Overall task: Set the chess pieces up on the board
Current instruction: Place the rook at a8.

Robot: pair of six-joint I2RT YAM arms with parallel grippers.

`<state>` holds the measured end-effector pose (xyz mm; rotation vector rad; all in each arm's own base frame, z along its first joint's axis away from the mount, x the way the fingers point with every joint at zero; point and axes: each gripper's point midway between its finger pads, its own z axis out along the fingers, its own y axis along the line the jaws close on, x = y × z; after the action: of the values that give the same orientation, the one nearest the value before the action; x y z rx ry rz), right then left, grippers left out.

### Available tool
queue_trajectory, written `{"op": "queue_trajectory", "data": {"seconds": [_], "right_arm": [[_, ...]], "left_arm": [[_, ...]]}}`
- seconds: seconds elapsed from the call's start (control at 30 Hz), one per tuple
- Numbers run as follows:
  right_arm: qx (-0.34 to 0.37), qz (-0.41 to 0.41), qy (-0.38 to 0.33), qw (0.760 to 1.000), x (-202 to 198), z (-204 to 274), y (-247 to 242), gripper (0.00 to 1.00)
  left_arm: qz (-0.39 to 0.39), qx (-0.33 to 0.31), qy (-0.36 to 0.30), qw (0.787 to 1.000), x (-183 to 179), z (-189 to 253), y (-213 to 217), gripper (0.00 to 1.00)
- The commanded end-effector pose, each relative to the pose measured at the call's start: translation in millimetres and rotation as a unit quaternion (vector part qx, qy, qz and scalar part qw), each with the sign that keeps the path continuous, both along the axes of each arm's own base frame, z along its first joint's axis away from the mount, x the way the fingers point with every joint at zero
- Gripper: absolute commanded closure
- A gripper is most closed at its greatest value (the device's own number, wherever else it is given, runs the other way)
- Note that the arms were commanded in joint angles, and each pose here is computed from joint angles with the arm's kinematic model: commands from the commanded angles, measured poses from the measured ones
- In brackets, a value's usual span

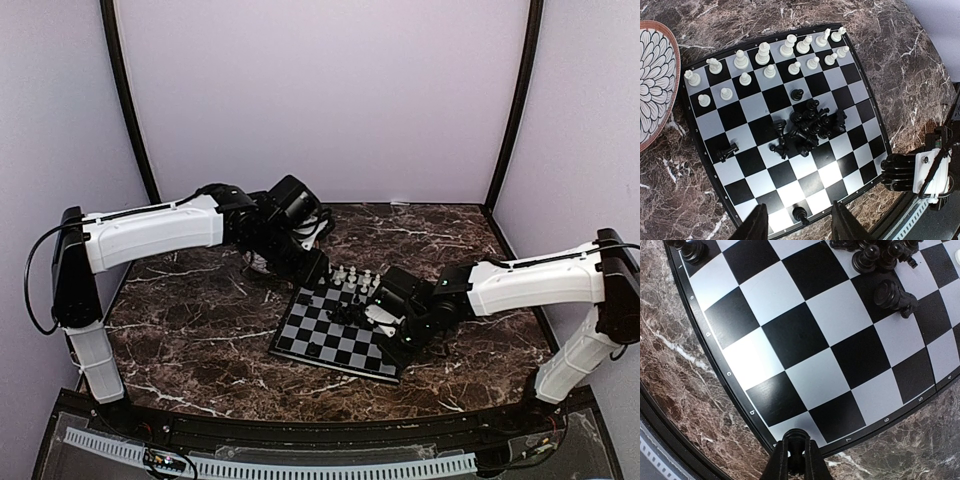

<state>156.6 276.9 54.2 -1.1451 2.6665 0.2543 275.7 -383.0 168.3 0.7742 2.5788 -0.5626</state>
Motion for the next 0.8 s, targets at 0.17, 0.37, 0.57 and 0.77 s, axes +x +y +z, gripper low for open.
{"op": "queue_trajectory", "data": {"seconds": [0.17,0.37,0.57,0.77], "right_arm": [[-0.017,-0.002,0.019,1.000,-8,-11,-4,1.00],[-0.023,-0.001,0.024,0.999,-9,-16,-5,1.00],[-0.029,0.001,0.027,0.999,-11,-18,-5,0.95],[-0.013,0.004,0.018,1.000,-10,-4,-3,0.75]], "left_arm": [[0.001,-0.001,0.014,1.000,-3,-1,0,0.55],[0.002,0.000,0.017,1.000,-4,-1,1,0.55],[0.003,-0.001,0.022,1.000,-6,-3,1,0.55],[0.007,-0.002,0.022,1.000,-6,-2,3,0.55]]}}
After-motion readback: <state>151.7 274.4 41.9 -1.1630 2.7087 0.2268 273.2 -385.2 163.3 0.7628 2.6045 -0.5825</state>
